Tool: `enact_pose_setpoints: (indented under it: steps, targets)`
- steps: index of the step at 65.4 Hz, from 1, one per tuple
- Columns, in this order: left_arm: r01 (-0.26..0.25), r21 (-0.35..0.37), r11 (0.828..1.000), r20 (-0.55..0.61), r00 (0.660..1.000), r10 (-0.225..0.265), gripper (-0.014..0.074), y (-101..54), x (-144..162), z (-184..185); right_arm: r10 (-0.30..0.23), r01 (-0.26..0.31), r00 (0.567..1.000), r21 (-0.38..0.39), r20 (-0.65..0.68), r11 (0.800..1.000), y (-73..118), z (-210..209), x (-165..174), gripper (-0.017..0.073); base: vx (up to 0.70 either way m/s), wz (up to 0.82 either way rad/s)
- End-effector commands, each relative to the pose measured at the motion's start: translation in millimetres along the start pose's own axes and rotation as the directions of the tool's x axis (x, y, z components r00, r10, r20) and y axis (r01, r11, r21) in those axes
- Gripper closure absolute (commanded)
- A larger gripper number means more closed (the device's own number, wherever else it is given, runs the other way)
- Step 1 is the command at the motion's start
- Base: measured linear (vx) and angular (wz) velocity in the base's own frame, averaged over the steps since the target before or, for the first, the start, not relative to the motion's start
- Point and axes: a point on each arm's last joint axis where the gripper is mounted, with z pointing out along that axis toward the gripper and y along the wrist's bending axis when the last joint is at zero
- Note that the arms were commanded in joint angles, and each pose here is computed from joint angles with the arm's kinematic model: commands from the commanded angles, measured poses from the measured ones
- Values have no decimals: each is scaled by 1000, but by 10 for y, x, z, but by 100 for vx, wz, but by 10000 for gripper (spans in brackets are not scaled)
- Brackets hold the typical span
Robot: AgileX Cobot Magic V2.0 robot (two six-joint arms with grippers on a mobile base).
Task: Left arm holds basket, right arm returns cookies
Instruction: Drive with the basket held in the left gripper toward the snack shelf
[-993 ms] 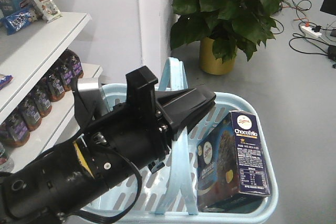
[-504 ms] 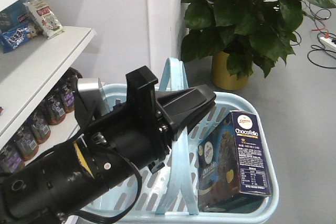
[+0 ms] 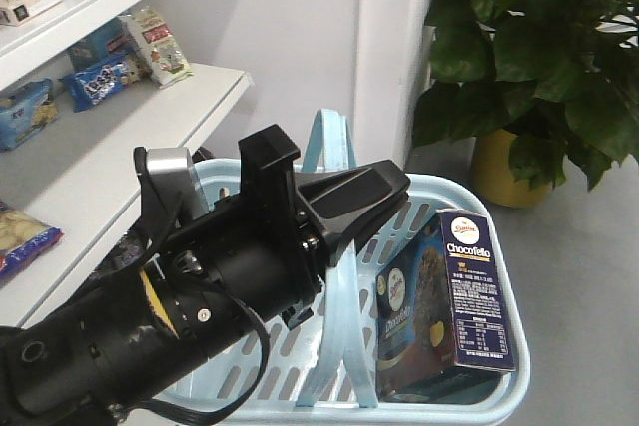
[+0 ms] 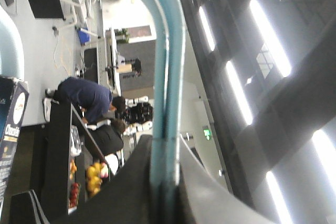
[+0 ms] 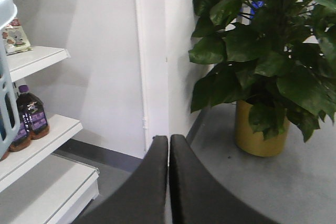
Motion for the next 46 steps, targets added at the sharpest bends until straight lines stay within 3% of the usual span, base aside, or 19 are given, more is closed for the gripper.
enact_pose_setpoints:
  steps: [1, 23, 46]
  targets:
    - [-7, 186, 982, 8, 1000, 6, 600, -324, -5, -46, -9, 9, 996, -1, 87, 1000, 2, -11, -74, 567, 16, 36]
    - [-7, 186, 982, 8, 1000, 6, 600, -324, -5, -46, -9, 9, 996, -1, 87, 1000, 2, -11, -74, 567, 12, 46]
    - [-7, 186, 982, 8, 1000, 6, 600, -324, -5, -46, -9, 9, 996, -1, 87, 1000, 2, -11, -74, 567, 11, 72]
